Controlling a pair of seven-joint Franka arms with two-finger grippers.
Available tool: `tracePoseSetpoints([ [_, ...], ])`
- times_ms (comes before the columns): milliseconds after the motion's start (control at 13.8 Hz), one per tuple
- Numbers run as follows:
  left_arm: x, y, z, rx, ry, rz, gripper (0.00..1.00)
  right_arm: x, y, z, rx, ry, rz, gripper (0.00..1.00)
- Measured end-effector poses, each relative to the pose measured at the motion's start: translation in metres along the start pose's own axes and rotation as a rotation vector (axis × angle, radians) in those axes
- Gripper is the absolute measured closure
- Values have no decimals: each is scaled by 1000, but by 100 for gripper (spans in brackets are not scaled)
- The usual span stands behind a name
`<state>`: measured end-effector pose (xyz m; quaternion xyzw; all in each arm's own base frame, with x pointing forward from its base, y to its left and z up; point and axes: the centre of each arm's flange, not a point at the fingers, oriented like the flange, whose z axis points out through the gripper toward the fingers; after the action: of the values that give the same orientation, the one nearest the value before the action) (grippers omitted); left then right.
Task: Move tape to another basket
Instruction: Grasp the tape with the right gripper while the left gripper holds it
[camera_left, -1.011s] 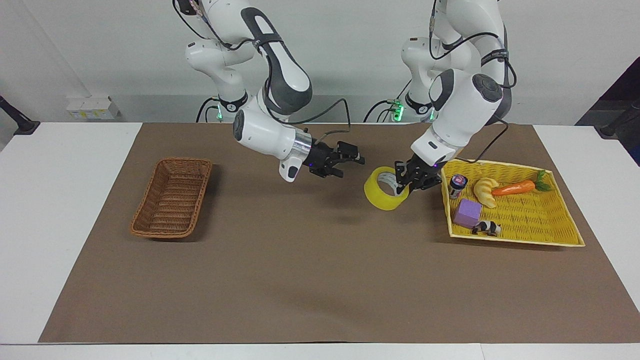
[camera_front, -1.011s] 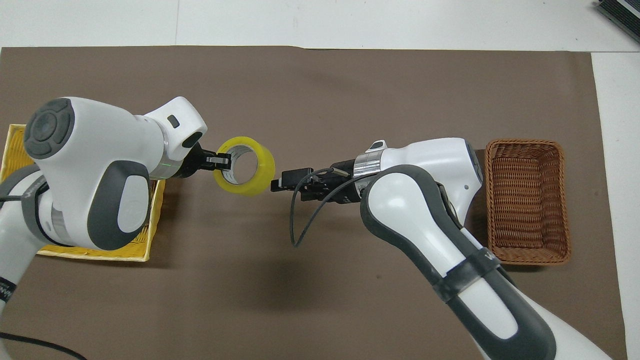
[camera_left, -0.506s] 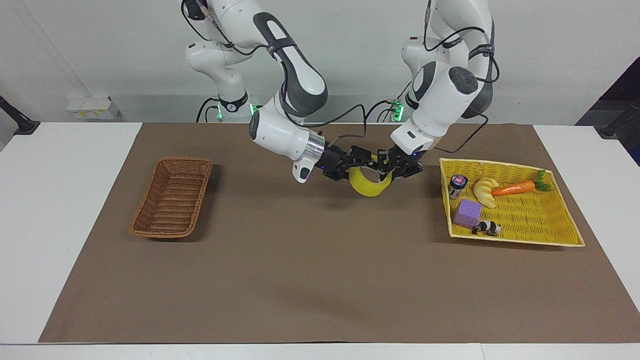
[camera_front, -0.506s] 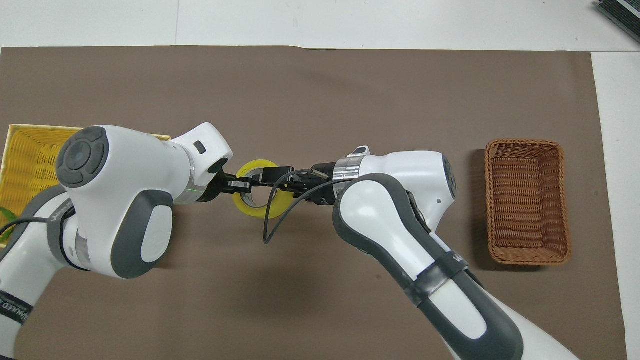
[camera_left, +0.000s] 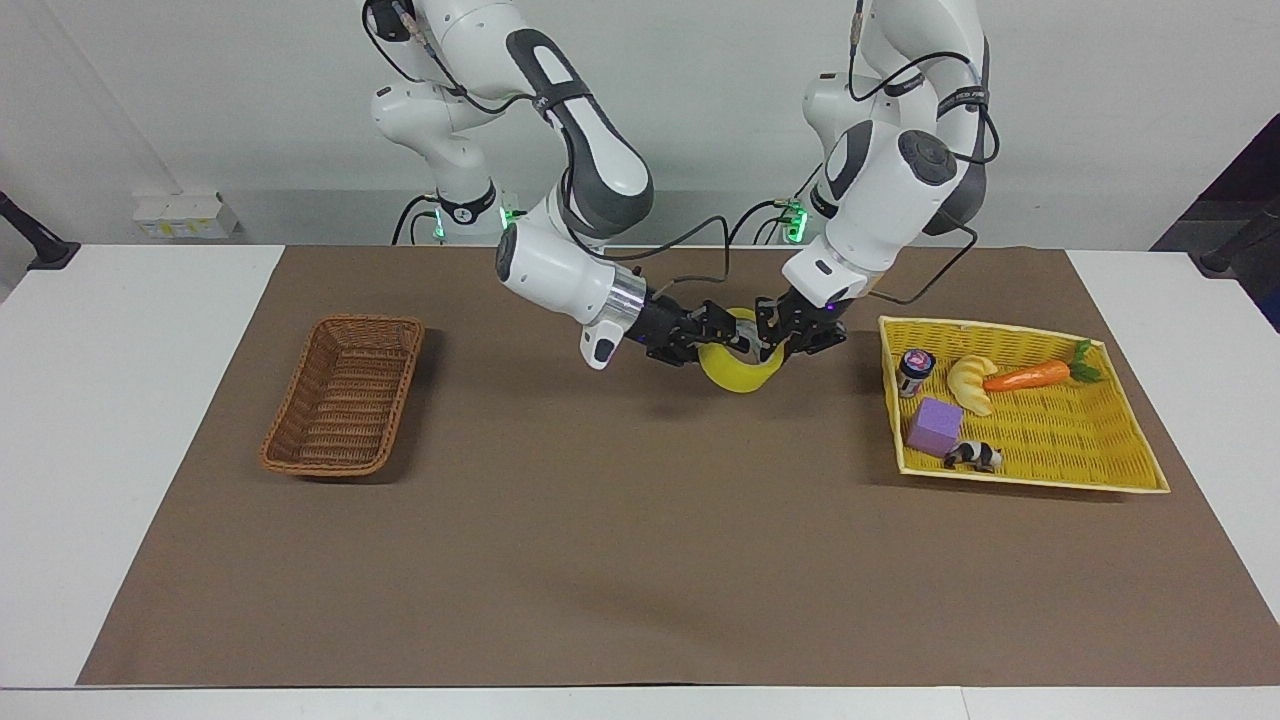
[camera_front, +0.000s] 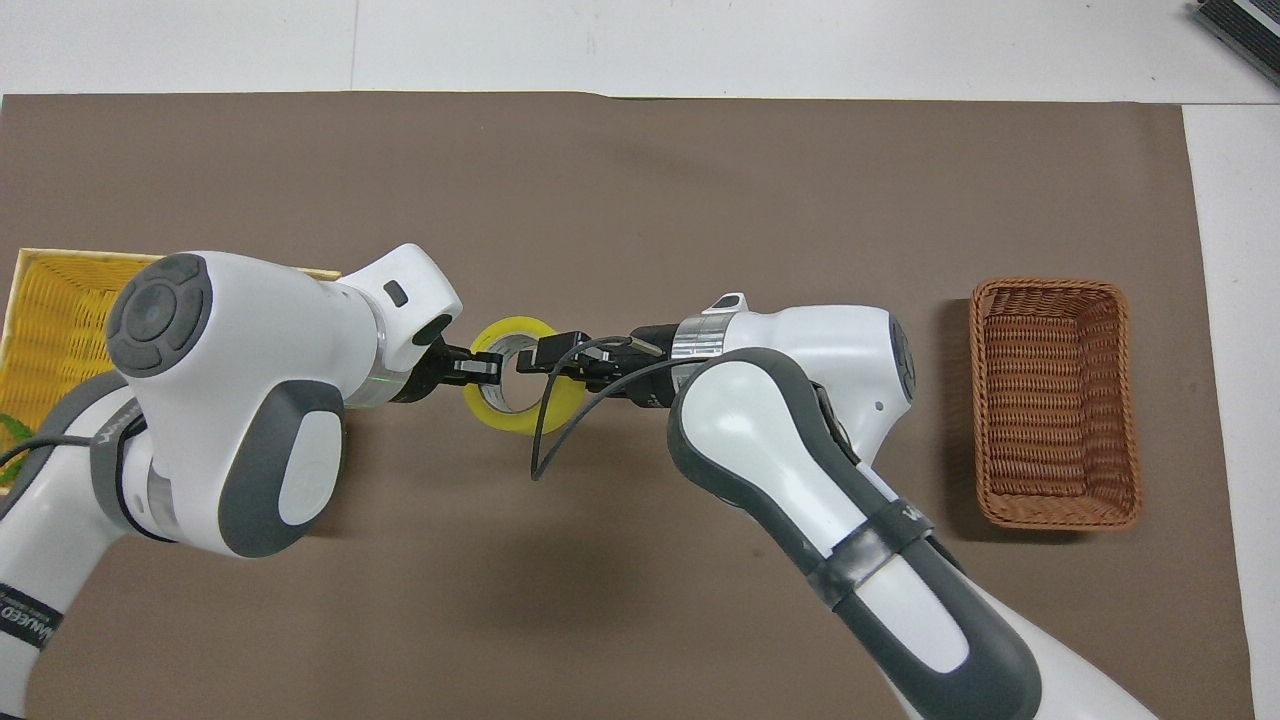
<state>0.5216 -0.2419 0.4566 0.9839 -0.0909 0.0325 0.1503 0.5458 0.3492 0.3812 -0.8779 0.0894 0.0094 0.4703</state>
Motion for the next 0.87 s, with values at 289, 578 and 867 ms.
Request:
tracePoseSetpoints([
  [289,0,2,-1,-9,3,-2,79,-2,0,5,-7,7,0,70],
  [578,-1,4,-2,-13,4,-3,79,-4,1,8,-10,3,3,92],
  [867,-1,4,-1,-13,2,-21,78,-4,3,9,-13,3,3,100],
])
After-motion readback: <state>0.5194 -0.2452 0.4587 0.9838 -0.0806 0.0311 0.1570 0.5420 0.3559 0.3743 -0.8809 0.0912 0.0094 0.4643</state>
